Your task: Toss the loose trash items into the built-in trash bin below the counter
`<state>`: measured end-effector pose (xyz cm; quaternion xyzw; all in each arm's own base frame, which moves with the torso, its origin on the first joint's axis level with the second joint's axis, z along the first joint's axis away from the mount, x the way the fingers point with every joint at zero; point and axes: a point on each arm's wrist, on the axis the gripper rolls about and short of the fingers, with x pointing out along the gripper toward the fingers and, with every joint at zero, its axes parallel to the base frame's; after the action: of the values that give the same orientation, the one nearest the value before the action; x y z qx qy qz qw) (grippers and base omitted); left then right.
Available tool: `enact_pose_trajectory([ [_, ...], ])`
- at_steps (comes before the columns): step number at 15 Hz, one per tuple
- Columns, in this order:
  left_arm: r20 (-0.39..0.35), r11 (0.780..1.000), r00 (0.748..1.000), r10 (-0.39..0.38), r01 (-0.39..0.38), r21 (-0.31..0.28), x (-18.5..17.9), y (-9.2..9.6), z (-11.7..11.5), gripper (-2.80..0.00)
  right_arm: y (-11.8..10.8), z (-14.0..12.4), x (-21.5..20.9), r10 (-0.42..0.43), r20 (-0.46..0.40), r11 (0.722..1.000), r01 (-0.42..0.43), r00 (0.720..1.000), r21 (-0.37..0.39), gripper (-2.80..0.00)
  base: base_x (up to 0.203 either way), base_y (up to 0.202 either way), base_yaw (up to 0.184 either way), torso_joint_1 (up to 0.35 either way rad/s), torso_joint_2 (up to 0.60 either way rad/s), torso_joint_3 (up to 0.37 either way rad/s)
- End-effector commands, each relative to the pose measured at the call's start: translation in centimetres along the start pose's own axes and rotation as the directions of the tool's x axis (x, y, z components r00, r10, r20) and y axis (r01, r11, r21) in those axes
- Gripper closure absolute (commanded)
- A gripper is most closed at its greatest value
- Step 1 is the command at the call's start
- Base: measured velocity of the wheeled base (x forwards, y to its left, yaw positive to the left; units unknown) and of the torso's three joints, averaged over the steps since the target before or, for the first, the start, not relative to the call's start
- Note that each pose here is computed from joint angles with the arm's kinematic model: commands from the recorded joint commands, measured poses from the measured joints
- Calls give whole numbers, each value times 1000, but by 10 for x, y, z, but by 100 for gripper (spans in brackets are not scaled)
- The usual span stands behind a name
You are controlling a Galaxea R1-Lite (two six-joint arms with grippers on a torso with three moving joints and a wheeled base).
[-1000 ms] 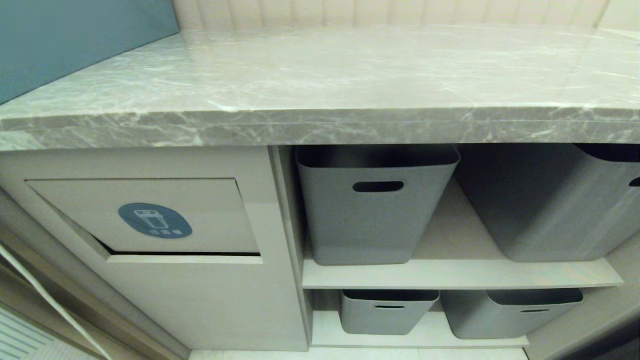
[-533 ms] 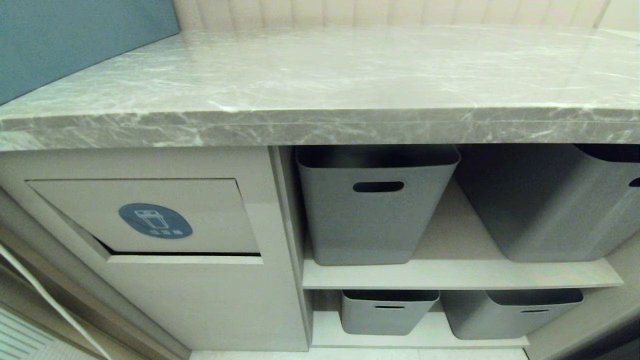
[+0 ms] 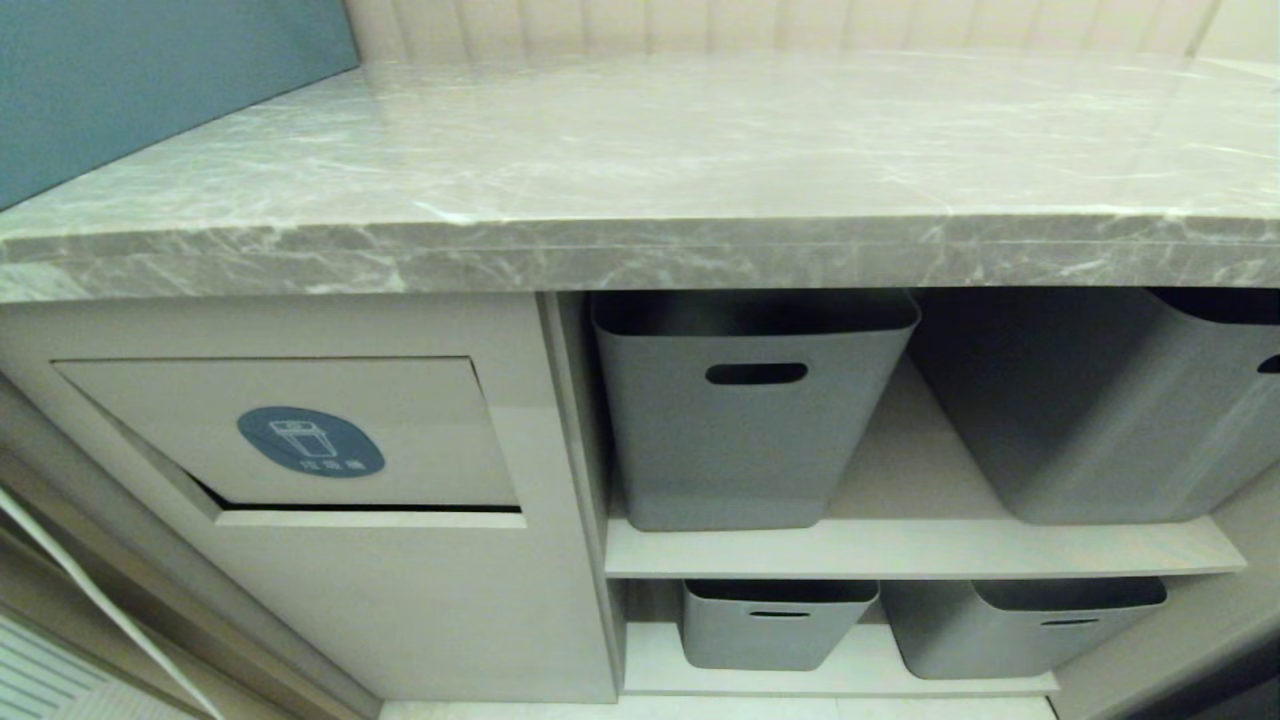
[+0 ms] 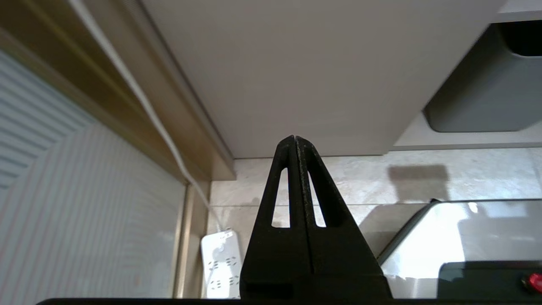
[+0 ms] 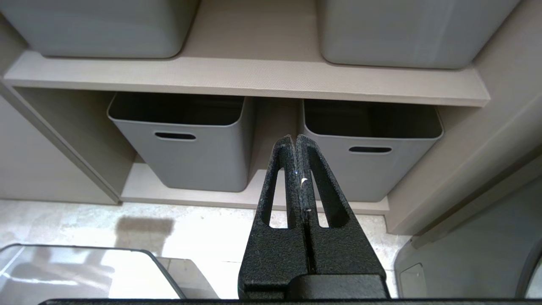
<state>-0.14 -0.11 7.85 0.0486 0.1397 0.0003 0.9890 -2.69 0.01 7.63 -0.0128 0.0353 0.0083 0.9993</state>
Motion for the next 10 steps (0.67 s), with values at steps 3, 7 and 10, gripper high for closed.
enact_pose_trajectory([
  [3,77,997,994,-76,74,27,-5,0,-2,0,0,0,0,4,-1,1000,-4,1000,-13,0,0,0,0,0,0,0],
  [7,290,1000,957,-11,9,9,-21,0,-10,0,0,0,0,3,0,1000,-3,1000,-11,0,0,0,0,0,0,0],
  [10,273,1000,962,2,-2,0,-20,0,-9,0,0,0,0,-3,-1,999,3,1000,-32,0,0,0,0,0,0,0],
])
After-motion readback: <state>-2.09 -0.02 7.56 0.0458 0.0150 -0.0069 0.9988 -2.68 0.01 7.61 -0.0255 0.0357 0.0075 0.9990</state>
